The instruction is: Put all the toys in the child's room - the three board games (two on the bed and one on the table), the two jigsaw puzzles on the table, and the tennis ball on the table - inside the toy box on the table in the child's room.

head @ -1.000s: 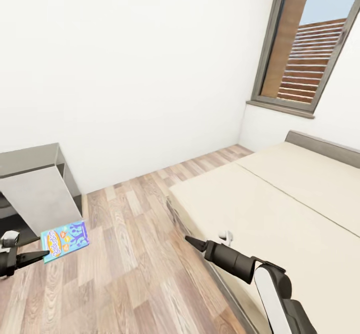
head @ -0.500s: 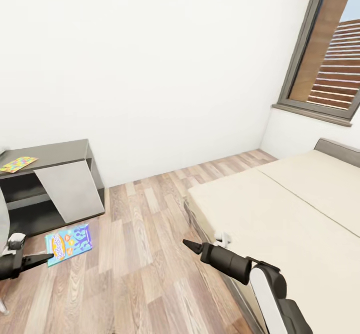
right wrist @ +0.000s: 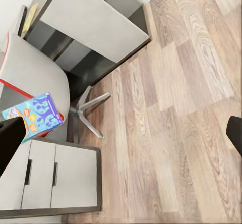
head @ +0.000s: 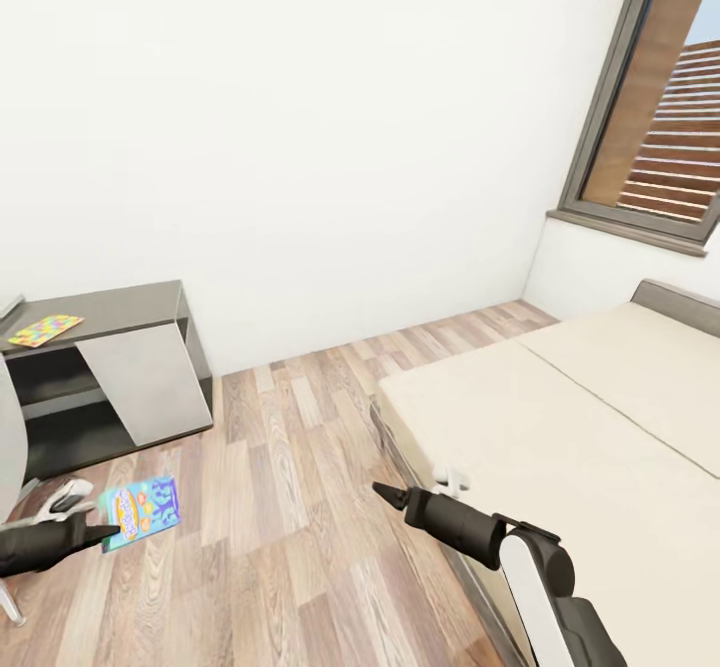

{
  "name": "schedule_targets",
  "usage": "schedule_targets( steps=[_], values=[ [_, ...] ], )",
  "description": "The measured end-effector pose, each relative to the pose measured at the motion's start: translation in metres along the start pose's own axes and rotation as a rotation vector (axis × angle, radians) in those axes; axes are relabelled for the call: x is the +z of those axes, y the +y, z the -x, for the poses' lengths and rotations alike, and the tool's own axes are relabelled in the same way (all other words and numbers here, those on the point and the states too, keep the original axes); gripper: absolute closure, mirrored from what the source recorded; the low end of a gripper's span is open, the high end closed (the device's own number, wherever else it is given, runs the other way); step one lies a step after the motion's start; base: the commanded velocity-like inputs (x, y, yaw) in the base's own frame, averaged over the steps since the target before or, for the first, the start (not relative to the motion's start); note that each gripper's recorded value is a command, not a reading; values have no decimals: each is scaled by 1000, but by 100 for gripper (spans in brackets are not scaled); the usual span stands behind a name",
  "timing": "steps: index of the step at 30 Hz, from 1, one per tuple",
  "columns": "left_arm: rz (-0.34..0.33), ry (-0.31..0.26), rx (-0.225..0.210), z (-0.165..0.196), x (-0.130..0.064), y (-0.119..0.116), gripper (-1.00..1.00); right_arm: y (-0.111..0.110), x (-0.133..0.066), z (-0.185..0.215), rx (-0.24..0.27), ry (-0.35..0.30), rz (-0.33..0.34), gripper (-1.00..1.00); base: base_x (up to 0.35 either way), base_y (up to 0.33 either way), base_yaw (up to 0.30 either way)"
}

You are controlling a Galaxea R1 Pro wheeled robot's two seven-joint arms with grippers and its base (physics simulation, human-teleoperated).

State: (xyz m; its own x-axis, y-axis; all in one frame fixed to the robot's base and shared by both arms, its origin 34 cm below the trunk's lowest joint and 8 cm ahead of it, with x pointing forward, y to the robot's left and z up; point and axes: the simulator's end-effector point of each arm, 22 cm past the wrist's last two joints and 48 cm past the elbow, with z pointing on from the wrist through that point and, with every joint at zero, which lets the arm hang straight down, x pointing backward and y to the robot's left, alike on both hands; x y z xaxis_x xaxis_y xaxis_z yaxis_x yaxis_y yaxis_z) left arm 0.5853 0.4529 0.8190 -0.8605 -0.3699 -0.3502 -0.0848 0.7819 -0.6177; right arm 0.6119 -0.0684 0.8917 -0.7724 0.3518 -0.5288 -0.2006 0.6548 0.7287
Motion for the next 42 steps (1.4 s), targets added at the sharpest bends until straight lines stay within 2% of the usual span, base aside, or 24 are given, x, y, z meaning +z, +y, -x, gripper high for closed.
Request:
schedule_targets(
  steps=[5,6,9,14,20,32,42],
  values=[
    [66,2,0,0,3,4,100,0,-3,2,-7,3,-20,-100,0,0,0],
    [116,5,0,-1,3,13,100,0,-4,2,-9,4,-25,-100,0,0,0],
    [123,2,-7,1,0,12,100,2,-5,4,-10,5,-29,-100,0,0,0],
    [125,1,-9,3,-5,8,100,8,-8,6,-16,7,-31,-100,0,0,112],
    [123,-2,-7,5,-12,2,100,9,-12,8,-37,11,-68,-100,0,0,255],
    [116,-9,-4,10,-25,-9,100,20,-20,14,-43,11,-72,-100,0,0,276],
    [96,-16,2,13,-26,-14,100,20,-20,14,-43,11,-72,-100,0,0,281]
  ],
)
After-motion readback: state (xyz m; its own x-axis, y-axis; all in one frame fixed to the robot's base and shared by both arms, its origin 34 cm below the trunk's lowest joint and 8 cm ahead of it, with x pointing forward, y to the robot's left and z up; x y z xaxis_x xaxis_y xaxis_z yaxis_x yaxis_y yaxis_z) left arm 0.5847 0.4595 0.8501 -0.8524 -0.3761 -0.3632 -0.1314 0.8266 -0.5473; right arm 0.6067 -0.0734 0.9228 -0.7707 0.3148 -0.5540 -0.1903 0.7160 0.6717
